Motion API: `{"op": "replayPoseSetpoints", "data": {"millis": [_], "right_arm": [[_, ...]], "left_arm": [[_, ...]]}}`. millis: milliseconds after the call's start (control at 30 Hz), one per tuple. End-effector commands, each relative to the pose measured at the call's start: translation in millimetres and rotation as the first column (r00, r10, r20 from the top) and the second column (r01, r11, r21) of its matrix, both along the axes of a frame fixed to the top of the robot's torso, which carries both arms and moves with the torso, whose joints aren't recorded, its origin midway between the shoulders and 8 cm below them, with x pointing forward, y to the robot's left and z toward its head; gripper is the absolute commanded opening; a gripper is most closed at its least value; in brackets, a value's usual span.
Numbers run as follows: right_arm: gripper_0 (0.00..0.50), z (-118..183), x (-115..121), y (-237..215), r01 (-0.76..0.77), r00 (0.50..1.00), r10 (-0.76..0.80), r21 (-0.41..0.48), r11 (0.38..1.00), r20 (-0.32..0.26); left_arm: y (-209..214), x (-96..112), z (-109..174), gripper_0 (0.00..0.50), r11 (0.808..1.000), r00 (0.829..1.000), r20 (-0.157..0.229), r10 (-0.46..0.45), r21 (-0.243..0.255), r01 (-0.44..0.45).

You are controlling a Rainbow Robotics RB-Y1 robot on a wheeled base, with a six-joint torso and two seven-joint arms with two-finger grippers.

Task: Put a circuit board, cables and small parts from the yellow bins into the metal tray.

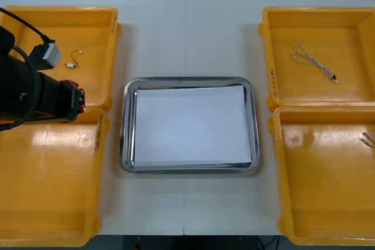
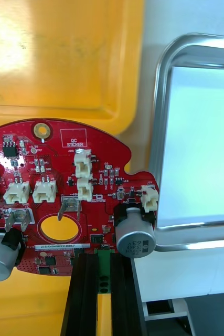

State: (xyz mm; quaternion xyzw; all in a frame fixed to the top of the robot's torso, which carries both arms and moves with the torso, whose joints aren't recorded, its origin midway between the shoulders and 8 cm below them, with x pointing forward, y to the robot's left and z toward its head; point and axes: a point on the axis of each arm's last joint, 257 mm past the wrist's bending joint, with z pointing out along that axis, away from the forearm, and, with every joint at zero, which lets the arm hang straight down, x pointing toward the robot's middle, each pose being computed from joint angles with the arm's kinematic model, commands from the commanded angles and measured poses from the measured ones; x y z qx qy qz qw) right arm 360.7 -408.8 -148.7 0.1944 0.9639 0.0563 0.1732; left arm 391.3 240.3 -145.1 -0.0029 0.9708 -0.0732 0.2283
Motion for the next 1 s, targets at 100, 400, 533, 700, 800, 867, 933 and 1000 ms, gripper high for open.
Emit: {"op": "replayPoseSetpoints", "data": {"millis": [100, 400, 533, 700, 800, 867, 933, 1000], "right_arm": [[0.0, 53, 22, 9, -0.222, 0.968, 0.235, -0.141, 0.965, 0.087], [0.0, 74, 37, 30, -0.503, 0.839, 0.541, -0.294, 0.813, 0.058], [0.0, 76, 38, 35, -0.586, 0.775, 0.631, -0.331, 0.739, 0.034], [0.0, 71, 36, 42, -0.675, 0.692, 0.722, -0.356, 0.646, -0.005], [0.0, 67, 34, 48, -0.729, 0.632, 0.774, -0.366, 0.579, -0.035], [0.0, 66, 35, 53, -0.761, 0.588, 0.807, -0.377, 0.529, -0.055], [0.0, 66, 36, 58, -0.783, 0.554, 0.829, -0.385, 0.489, -0.073], [0.0, 66, 38, 62, -0.795, 0.532, 0.843, -0.39, 0.464, -0.083]], "left_arm": [[-30, 5, 17, 0.0, 0.989, 0.989, 0.032, -0.142, 0.05, 0.14], [-71, 6, 3, 0.0, 0.975, 0.976, -0.019, -0.217, 0.038, 0.218], [-83, 6, -12, 0.0, 0.97, 0.972, -0.049, -0.23, 0.064, 0.233], [-94, 5, -27, 0.001, 0.964, 0.966, -0.079, -0.245, 0.086, 0.251], [-102, 2, -35, 0.0, 0.959, 0.961, -0.101, -0.258, 0.094, 0.267], [-108, 0, -39, 0.0, 0.955, 0.957, -0.109, -0.268, 0.102, 0.279], [-114, -3, -43, 0.0, 0.952, 0.954, -0.118, -0.277, 0.105, 0.289], [-118, -5, -47, 0.0, 0.95, 0.952, -0.124, -0.279, 0.109, 0.293]]}}
